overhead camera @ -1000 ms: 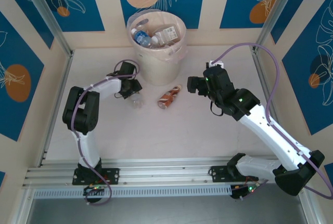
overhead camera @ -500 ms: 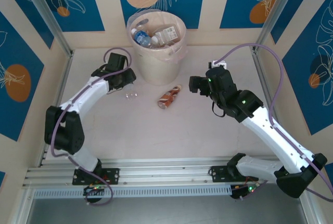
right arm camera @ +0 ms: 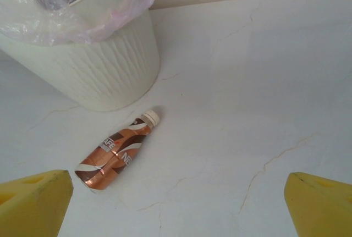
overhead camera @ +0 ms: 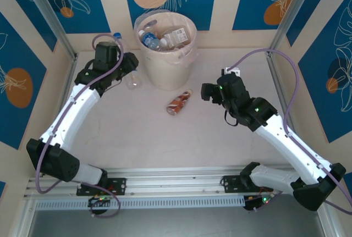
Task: Put the plastic bottles in the bin
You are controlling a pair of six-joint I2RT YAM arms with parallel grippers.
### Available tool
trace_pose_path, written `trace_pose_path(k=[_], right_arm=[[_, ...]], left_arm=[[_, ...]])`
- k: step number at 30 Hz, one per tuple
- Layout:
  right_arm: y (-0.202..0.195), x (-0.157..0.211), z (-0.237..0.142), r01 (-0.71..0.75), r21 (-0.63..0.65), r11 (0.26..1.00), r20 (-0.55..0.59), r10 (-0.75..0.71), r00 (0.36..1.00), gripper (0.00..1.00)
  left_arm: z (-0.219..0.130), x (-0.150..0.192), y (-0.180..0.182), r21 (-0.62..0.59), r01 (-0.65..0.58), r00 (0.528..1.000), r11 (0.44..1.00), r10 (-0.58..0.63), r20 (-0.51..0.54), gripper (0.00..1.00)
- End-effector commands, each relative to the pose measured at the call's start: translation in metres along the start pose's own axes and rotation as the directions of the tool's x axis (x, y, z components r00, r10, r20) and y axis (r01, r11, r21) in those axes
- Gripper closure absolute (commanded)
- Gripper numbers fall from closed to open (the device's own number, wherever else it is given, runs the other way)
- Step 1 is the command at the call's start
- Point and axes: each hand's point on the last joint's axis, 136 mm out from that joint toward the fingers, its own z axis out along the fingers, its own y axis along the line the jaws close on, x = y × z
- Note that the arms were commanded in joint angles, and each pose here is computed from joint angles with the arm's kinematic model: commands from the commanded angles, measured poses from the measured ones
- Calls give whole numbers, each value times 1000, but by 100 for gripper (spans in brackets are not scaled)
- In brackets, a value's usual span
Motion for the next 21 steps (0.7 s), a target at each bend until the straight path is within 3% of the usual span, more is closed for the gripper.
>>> trace_pose_path(k=[1,12,21], right_arm=[[-7,-1,-7,-38,14,999,28,38,999,1],[-16,5,-14,-52,34,998,25,51,998,1],[-16,12,-12,-55,34,998,7,55,998,1]], left_arm=[[-11,-22,-37,107,42,998,993,-46,39,40],[24,-59,-126,238,119,987,964,-140,75,40],[67,-81,-182,341,237,958,910,-277,73,40]])
